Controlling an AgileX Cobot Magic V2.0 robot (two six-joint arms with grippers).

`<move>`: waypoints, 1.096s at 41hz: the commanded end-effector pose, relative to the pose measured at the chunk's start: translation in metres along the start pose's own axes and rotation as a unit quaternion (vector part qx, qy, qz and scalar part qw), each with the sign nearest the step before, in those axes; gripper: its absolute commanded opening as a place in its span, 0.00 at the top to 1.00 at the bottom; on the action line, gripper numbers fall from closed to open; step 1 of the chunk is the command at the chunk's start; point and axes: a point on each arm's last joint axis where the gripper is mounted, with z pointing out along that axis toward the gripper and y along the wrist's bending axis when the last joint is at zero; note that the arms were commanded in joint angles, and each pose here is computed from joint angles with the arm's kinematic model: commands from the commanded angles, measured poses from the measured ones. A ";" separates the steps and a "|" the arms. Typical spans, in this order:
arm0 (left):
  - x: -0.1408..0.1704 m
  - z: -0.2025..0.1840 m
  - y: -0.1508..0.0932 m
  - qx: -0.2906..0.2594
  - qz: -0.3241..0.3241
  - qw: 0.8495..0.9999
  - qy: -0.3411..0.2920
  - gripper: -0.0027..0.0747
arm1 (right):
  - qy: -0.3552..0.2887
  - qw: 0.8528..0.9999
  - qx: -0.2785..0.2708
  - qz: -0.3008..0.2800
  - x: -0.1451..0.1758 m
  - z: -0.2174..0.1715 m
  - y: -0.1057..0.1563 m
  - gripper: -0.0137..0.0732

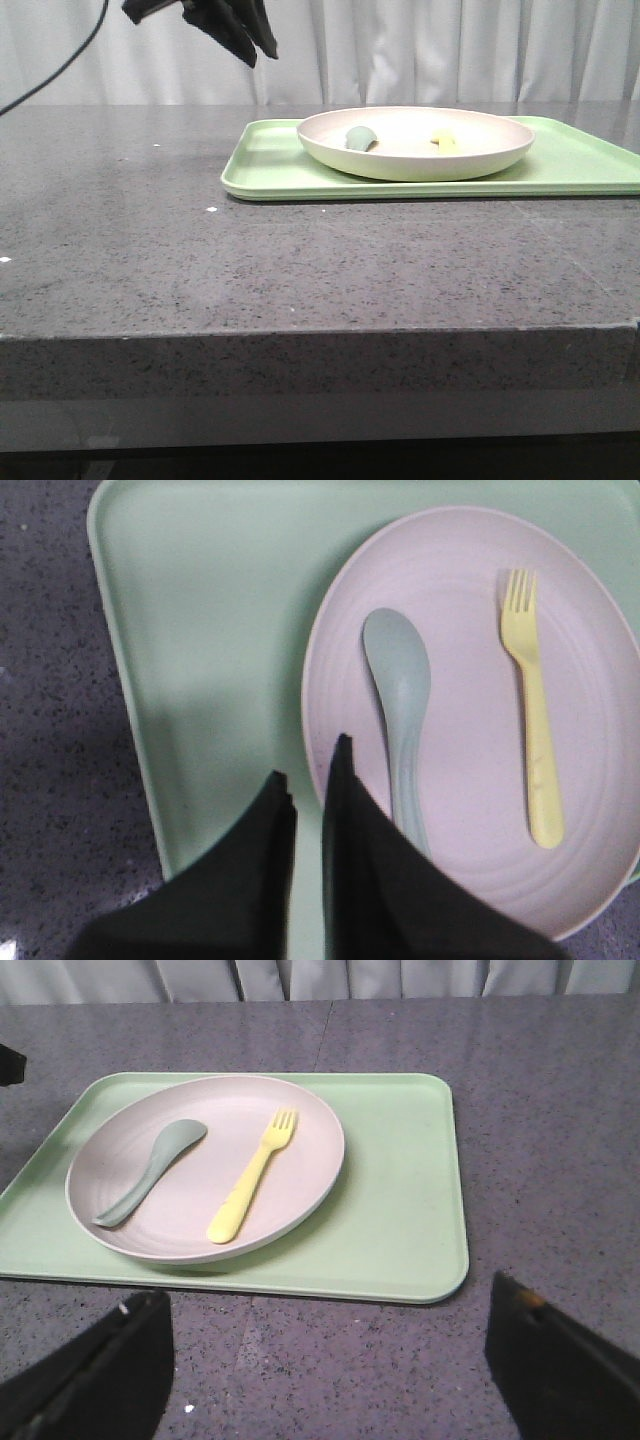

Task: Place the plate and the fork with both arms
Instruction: 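Open the left gripper and raise it away from the plate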

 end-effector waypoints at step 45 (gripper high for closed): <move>0.132 -0.176 0.103 -0.186 -0.023 0.956 -0.227 0.99 | -0.053 0.999 -0.002 -0.006 -0.018 -0.005 0.002 0.09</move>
